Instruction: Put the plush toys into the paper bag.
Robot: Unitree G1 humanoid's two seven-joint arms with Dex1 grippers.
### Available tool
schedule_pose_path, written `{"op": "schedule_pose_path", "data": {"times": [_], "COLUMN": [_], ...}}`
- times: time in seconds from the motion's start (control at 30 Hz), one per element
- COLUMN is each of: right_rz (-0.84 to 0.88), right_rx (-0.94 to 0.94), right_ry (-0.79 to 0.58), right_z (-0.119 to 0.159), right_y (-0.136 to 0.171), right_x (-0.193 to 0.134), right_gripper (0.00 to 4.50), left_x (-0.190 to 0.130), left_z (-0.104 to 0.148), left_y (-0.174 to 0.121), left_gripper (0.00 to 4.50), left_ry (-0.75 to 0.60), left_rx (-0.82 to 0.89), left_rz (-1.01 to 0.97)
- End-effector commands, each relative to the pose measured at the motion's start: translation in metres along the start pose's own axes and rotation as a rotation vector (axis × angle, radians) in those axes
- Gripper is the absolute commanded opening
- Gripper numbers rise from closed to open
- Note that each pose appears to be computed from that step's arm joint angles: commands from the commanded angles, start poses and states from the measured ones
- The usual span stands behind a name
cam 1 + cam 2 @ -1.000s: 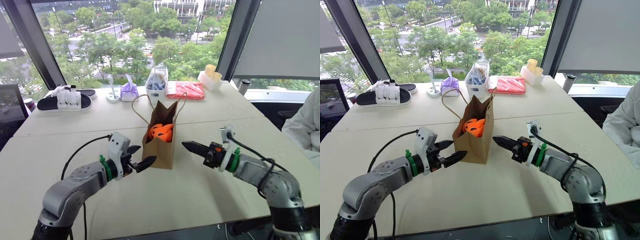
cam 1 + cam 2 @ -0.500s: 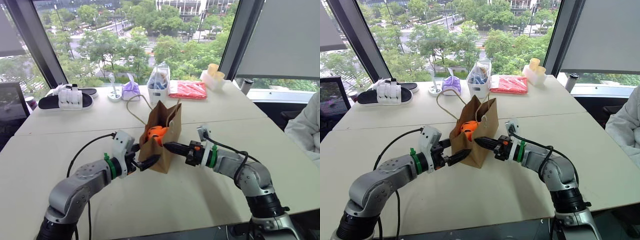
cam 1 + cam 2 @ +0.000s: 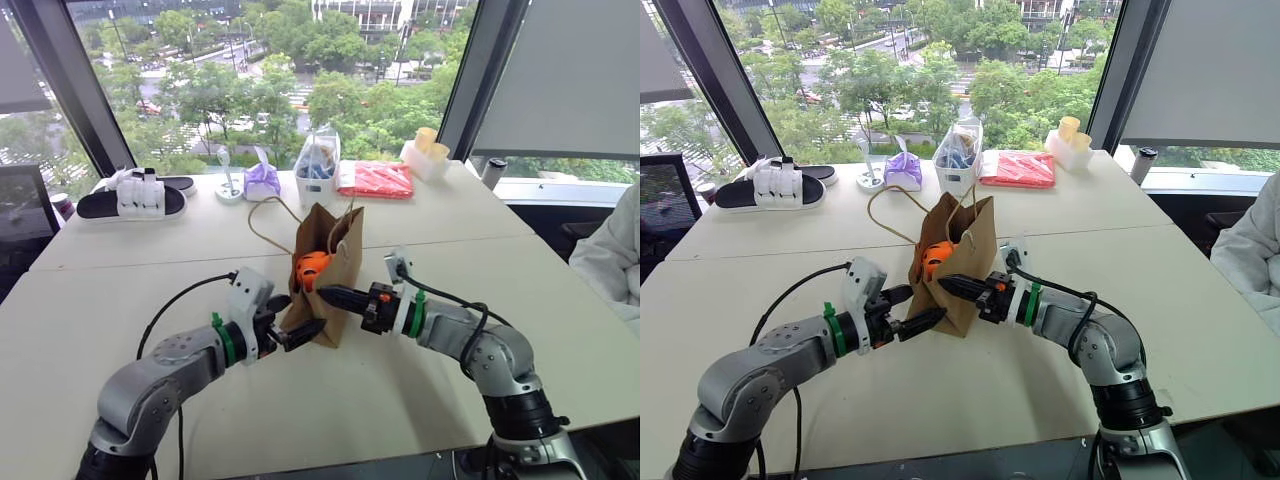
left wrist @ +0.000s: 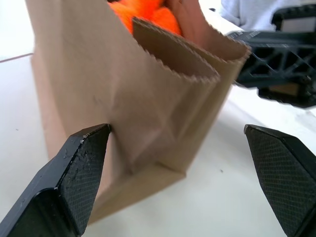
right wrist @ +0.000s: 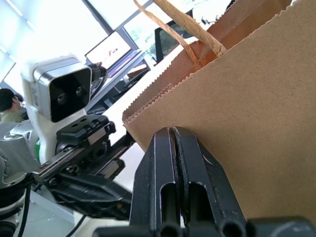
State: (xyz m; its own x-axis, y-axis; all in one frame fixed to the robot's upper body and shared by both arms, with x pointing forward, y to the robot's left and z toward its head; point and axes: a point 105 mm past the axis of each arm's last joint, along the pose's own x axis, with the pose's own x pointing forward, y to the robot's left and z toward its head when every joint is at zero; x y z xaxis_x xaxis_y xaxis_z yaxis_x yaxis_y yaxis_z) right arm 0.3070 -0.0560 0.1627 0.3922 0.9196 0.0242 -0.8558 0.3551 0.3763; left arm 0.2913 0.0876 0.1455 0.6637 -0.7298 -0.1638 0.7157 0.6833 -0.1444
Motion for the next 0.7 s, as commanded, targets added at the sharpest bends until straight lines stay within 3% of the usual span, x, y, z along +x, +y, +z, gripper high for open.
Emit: {"op": "schedule_pose_path", "data": {"times": [0.03,0.1,0.2,0.4,0.43,0.7], "right_rz": [0.013,0.009,0.012,0.016,0.017,0.024], "right_rx": [-0.026,-0.025,-0.021,-0.016,-0.016,-0.008], "right_ry": [-0.022,-0.022,-0.024,-0.029,-0.029,-0.046], "right_z": [0.006,0.005,0.004,0.003,0.003,0.006], "right_y": [0.006,0.005,0.006,0.008,0.009,0.011], "right_x": [0.000,0.000,0.001,0.003,0.002,-0.006], "right_gripper": [0.06,0.06,0.00,0.00,0.00,0.00], "left_x": [0.007,0.010,0.014,0.017,0.017,0.014], "left_z": [0.010,0.011,0.011,0.013,0.013,0.015], "left_y": [-0.005,-0.009,-0.012,-0.021,-0.020,-0.013], "left_gripper": [4.50,4.50,3.64,0.52,0.20,0.06], "left_ry": [-0.042,-0.048,-0.053,-0.065,-0.067,-0.066], "left_rx": [0.027,0.024,0.020,0.007,0.007,0.012], "left_rz": [-0.003,-0.011,-0.006,-0.026,-0.020,-0.007]}}
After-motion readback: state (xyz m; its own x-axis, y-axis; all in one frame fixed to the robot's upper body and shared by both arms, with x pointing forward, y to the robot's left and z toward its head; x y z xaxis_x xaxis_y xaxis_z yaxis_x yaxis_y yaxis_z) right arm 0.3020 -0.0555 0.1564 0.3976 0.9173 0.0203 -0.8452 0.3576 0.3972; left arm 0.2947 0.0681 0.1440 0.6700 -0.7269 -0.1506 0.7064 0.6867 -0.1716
